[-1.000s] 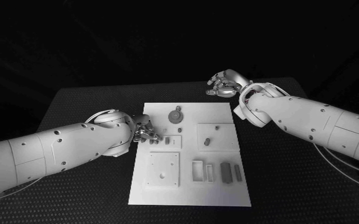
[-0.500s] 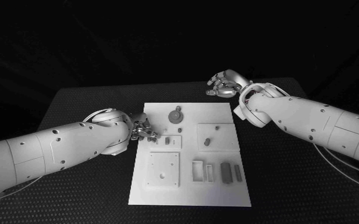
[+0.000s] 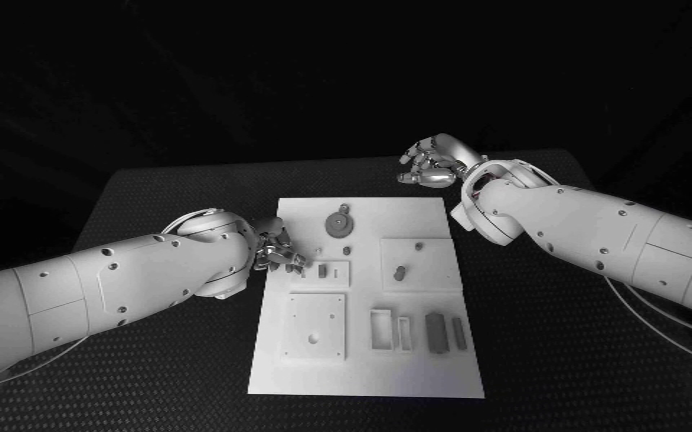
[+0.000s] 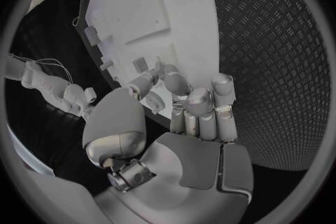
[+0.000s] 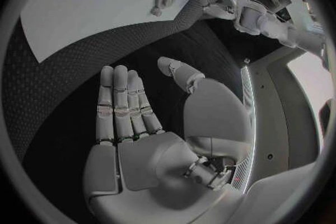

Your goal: Assemble the parts on the task board

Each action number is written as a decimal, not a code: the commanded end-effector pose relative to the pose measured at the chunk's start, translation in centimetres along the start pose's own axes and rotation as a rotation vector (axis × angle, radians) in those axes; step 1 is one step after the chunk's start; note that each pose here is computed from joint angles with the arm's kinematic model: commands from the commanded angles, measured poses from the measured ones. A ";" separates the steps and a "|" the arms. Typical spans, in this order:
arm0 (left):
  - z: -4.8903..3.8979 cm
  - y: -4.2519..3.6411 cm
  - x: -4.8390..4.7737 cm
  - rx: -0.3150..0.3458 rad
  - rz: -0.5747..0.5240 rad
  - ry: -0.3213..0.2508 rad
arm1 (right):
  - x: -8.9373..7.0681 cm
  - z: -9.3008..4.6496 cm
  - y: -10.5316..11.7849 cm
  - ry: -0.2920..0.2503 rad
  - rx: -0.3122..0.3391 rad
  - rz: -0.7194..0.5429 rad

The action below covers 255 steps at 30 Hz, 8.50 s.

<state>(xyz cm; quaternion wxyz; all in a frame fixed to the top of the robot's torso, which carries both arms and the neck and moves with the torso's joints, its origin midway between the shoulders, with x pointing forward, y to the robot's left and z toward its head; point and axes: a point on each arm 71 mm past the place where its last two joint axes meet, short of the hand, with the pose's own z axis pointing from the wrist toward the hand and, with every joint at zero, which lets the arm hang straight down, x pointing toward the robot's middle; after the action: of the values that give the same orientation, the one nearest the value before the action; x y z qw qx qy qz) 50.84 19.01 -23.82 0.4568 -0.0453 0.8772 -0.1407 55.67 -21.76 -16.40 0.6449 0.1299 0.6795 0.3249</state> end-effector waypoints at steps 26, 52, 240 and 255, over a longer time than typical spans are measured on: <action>-0.20 -0.30 0.19 0.015 -0.055 0.022 | 0.1 0.0 0.1 0.012 -0.010 -0.003; -0.59 -0.12 -1.72 0.093 -0.344 -0.001 | 0.1 -0.1 -0.1 0.013 -0.010 -0.002; -1.11 -2.75 -1.83 0.382 -1.018 0.075 | 9.9 -2.2 8.5 0.094 -0.256 0.080; -1.18 -2.98 -1.58 0.439 -0.738 0.120 | 9.9 -2.5 8.6 0.112 -0.274 0.089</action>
<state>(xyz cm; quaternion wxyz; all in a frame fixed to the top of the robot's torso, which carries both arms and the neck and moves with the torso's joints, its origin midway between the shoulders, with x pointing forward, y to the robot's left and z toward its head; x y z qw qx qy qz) 50.92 17.17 -21.10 0.3225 -0.2989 0.7577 -0.4823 50.02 -10.28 -19.01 0.6126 0.0643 0.6529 0.4408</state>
